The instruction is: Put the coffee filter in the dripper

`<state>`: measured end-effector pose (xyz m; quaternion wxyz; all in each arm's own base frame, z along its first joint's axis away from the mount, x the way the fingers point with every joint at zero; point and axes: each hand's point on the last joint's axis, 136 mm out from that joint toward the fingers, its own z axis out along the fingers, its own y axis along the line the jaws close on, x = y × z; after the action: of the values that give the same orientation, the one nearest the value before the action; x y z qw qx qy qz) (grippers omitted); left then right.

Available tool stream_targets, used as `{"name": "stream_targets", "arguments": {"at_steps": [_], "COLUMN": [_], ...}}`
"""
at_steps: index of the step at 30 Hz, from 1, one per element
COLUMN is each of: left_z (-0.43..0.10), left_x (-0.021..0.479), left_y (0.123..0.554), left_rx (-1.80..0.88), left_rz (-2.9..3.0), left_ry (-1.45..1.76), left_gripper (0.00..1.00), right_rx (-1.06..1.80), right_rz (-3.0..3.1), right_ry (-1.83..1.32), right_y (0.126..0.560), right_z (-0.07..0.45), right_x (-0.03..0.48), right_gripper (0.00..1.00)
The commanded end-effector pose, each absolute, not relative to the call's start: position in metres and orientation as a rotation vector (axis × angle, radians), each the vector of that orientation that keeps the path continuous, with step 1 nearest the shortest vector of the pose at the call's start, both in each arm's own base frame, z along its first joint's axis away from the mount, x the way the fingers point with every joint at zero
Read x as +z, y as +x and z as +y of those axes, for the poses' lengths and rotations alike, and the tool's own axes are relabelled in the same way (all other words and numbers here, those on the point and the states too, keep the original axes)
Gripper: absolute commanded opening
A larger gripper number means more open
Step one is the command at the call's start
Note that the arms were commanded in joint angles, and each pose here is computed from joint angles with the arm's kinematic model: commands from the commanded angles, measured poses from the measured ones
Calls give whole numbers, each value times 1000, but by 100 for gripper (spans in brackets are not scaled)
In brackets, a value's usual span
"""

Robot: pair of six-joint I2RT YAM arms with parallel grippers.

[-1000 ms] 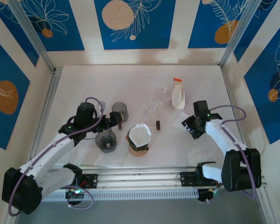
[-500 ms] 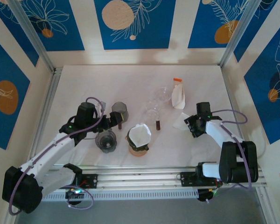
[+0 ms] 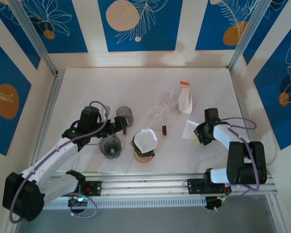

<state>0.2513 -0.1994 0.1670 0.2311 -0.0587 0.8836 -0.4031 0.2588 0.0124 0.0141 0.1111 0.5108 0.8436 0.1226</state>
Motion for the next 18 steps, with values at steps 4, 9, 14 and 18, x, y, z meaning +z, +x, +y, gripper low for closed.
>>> {"name": "stream_targets", "arguments": {"at_steps": [4, 9, 14, 18], "left_z": [-203, -204, -205, -205], "left_x": [164, 164, 165, 164], "left_y": [252, 252, 253, 253], "left_rx": [-1125, -1129, -1136, -1137], "left_rz": [2430, 2431, 2427, 2427], "left_ry": [-149, -145, -147, -150], "left_gripper": [100, 100, 100, 100], "right_rx": [436, 366, 187, 89], "right_rz": [2403, 2418, 2474, 2494], "right_ry": [1347, 1158, 964, 801], "right_y": [288, 294, 296, 303], "right_z": [13, 13, 11, 17], "right_x": [28, 61, 93, 113], "right_gripper": [4, 0, 0, 0]}}
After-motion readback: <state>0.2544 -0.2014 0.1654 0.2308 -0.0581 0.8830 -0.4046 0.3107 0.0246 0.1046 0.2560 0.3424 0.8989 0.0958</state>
